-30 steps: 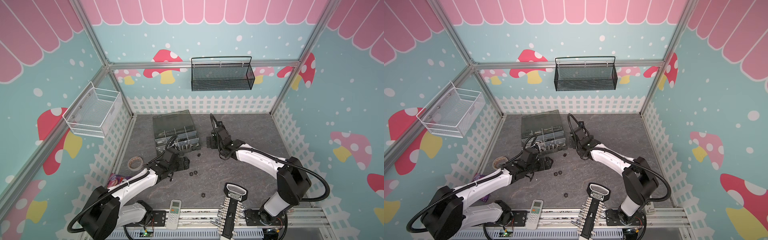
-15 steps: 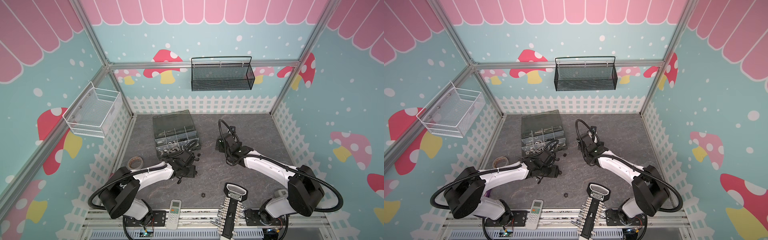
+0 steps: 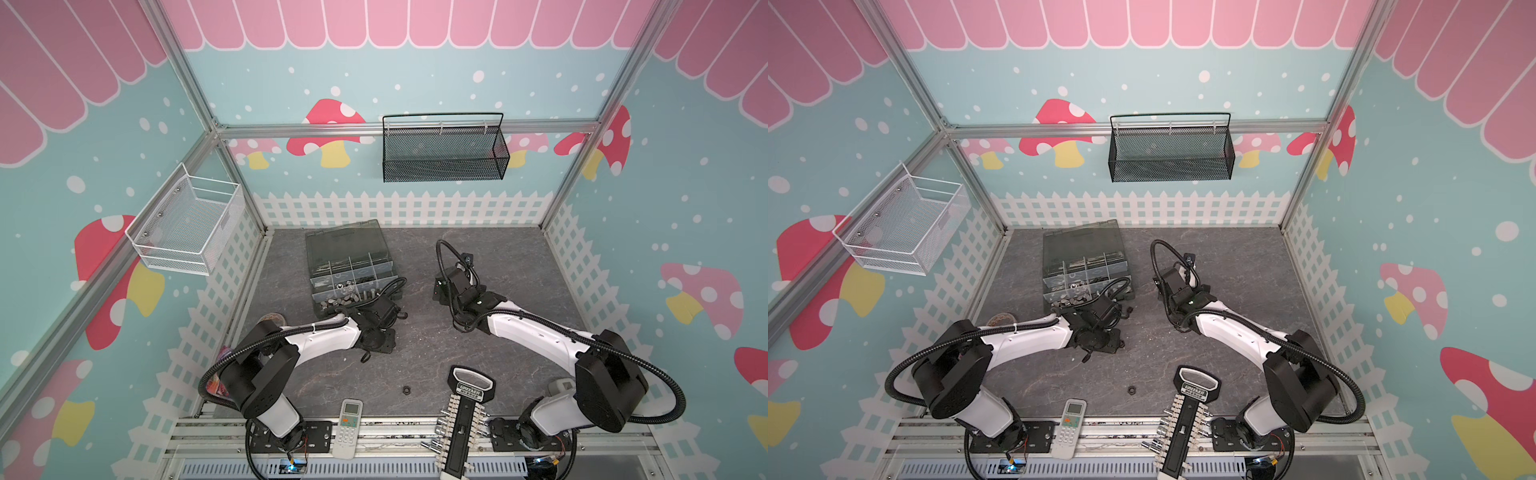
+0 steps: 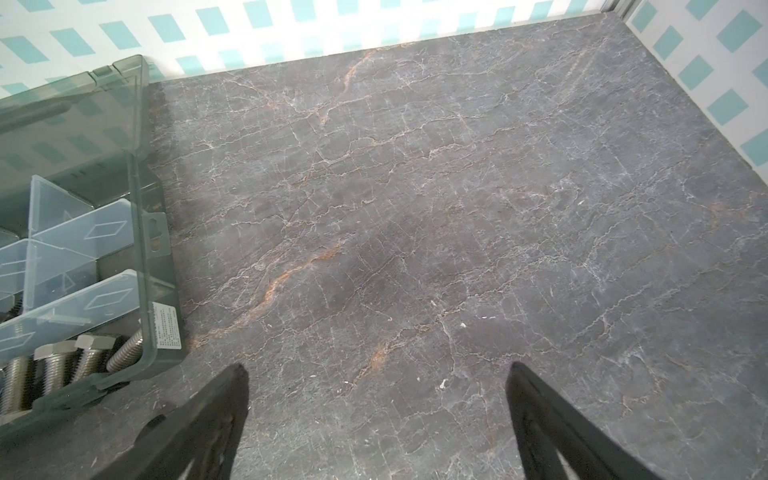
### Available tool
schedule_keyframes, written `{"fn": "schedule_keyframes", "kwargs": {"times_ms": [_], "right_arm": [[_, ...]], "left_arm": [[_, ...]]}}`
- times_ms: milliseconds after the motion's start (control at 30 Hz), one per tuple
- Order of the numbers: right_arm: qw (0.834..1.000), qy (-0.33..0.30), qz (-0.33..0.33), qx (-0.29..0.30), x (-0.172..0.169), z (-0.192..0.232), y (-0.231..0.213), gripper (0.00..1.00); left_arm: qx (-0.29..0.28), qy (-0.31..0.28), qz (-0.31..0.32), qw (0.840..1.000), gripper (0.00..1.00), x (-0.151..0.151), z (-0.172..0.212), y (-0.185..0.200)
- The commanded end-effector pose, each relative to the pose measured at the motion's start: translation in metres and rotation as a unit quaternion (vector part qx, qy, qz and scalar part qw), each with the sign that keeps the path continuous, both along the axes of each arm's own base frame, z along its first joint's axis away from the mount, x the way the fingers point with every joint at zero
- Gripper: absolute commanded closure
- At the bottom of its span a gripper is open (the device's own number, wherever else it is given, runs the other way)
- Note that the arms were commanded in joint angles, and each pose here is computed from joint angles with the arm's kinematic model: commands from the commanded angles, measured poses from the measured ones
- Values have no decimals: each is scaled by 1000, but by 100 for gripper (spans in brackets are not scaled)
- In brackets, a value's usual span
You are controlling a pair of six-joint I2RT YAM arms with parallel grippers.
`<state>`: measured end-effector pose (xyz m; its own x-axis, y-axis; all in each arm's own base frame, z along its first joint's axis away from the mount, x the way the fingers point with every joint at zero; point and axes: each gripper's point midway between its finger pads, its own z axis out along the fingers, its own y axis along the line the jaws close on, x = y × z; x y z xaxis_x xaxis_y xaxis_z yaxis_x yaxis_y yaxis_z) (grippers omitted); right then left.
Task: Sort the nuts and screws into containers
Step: 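Lower the left gripper around a black hex nut and close it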
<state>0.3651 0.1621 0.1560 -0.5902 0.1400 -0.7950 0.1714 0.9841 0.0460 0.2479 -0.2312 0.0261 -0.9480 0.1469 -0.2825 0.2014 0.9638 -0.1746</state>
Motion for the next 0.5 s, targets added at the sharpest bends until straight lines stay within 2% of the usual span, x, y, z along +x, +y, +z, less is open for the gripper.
{"fn": "schedule_keyframes", "kwargs": {"times_ms": [0, 233, 467], "right_arm": [[1000, 0, -18, -4, 3, 3, -4, 2], [1000, 5, -15, -8, 6, -1, -2, 2], [1000, 15, -3, -11, 9, -7, 5, 2]], "left_arm": [[34, 18, -9, 999, 58, -7, -10, 8], [42, 0, -12, 999, 54, -7, -5, 10], [-14, -68, -5, 998, 46, 10, 29, -4]]}}
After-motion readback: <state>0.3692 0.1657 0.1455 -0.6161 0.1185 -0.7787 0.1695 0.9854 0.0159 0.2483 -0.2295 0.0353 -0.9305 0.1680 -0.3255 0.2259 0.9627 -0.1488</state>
